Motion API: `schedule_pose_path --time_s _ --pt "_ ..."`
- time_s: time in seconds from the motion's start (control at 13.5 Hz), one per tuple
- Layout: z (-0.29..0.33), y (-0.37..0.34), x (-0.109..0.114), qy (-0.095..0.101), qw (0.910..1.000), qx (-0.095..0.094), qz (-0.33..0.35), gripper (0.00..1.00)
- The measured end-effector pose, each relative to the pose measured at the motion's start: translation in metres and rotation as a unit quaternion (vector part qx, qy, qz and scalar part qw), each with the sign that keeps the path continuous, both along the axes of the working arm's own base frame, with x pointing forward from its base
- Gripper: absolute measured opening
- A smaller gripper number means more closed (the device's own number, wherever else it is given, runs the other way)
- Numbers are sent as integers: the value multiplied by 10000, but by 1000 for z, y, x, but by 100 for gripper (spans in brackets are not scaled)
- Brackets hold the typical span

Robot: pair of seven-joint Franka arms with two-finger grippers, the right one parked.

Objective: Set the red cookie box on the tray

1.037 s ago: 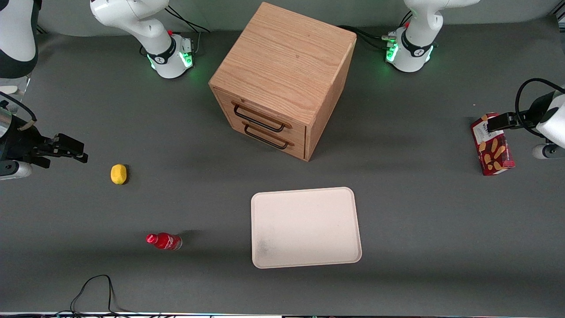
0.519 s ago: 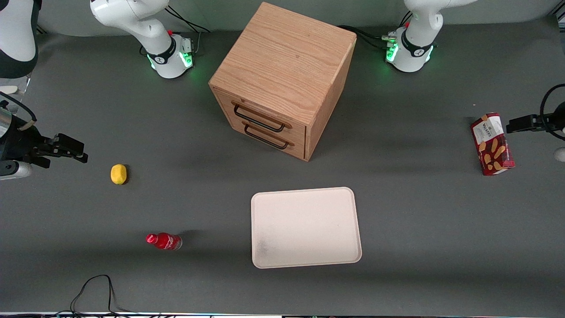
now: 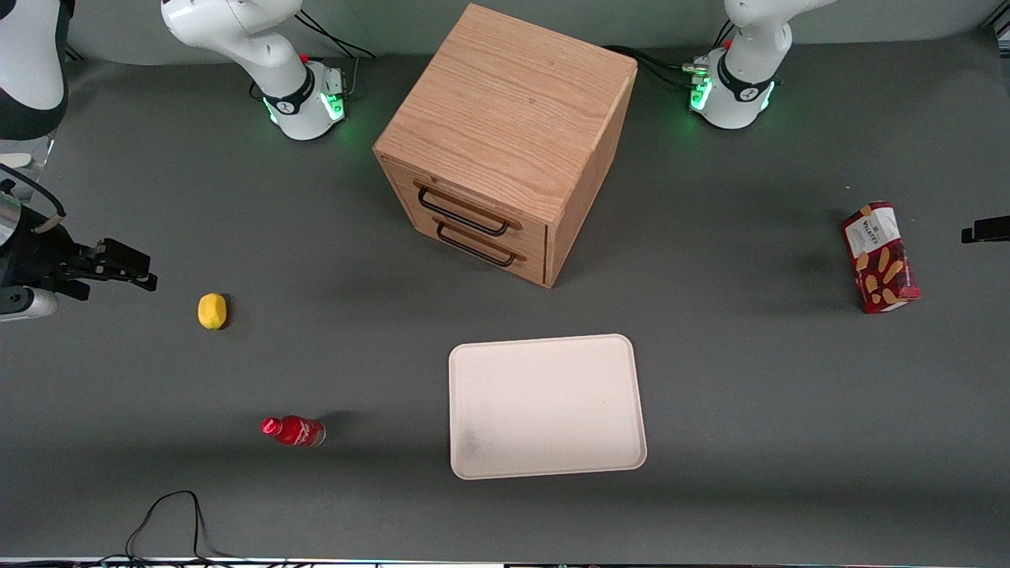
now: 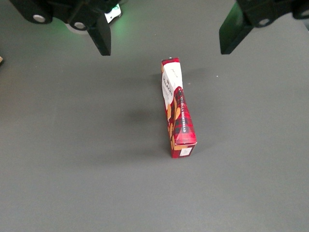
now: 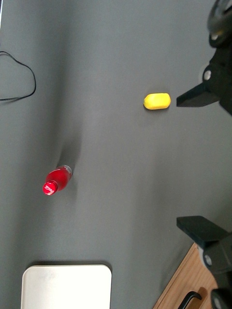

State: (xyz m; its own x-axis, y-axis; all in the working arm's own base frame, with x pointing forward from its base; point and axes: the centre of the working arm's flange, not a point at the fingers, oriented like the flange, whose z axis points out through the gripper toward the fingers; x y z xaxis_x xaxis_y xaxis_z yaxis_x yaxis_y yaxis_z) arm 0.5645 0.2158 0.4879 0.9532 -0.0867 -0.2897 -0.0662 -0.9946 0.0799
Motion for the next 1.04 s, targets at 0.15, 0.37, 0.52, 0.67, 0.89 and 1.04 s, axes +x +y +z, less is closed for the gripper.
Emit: schedule_pose_path --time_s 0.15,0.37,0.52,0.67,0.89,1.04 --pt "2 6 -2 -5 10000 31 7 100" --pt "29 17 -17 1 9999 123 100 100" --pt "56 28 -39 -14 9996 126 236 100" --pt "79 30 -55 -77 9995 146 285 100" --pt "75 28 -61 -39 9996 131 259 100" --pt "48 33 -61 16 9995 126 273 100"
